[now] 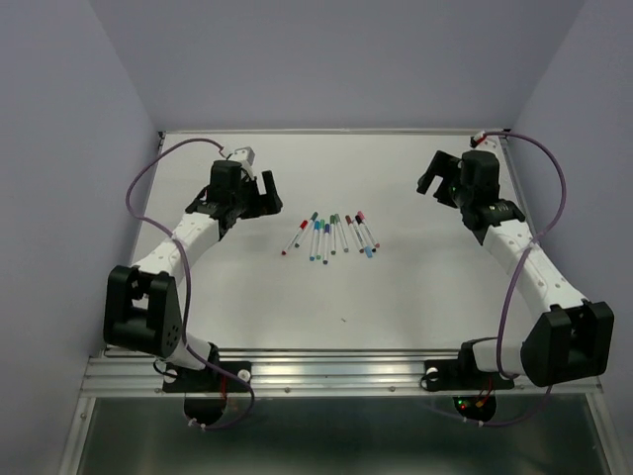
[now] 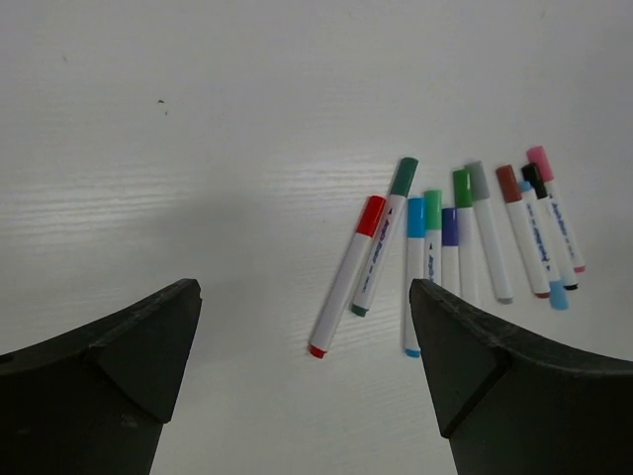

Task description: Open the pen caps

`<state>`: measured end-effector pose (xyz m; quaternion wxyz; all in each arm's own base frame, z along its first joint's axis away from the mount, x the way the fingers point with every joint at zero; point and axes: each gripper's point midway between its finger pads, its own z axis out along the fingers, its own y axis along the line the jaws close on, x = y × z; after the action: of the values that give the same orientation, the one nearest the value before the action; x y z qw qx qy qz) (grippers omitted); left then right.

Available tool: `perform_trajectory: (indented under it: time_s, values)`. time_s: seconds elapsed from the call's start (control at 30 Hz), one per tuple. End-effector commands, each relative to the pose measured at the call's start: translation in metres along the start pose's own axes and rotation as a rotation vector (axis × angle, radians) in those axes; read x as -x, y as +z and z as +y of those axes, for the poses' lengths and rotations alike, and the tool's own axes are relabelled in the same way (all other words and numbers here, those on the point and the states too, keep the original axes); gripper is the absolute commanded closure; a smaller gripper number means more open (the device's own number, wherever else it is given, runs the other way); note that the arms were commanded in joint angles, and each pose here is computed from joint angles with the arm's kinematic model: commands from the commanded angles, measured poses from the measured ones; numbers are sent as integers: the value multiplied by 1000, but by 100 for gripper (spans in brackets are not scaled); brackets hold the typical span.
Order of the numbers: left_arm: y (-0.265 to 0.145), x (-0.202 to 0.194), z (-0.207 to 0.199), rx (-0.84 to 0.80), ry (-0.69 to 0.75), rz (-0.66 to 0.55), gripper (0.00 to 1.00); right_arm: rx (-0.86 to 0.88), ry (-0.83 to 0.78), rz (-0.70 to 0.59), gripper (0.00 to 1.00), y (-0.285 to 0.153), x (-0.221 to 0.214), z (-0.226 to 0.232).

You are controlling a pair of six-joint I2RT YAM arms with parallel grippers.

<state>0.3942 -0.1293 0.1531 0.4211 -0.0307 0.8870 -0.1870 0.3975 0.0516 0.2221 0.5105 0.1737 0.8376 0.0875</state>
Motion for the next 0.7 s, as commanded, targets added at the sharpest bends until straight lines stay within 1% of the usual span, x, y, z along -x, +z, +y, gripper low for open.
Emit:
perform_trajectory:
  time_s: [0.0, 0.1, 0.13, 0.17, 0.23, 0.27, 0.33, 0.47, 0.67]
  values:
    - [5, -12, 4, -4, 151, 47, 1, 140, -50, -55, 0, -2, 22, 29]
    - [15, -33, -6, -36, 221, 92, 1, 143, -67, -41, 0, 1, 17, 28]
    - [20, -47, -16, -48, 264, 123, 1, 141, -72, -37, 0, 1, 15, 27]
    - [23, -51, -10, 11, 279, 129, 1, 140, -80, -35, 0, 1, 14, 26]
    - [32, -62, -5, 71, 293, 172, 1, 135, -82, -37, 0, 1, 13, 24]
    - [33, -62, 1, 135, 298, 182, 1, 128, -85, -39, 0, 0, 12, 22]
    - [40, -75, 10, 181, 301, 227, 1, 124, -86, -41, 0, -1, 12, 21]
    - [47, -82, 14, 219, 305, 255, 1, 132, -88, -39, 0, -2, 12, 22]
    - [53, -89, 4, 239, 347, 275, 1, 121, -91, -37, 0, -1, 10, 19]
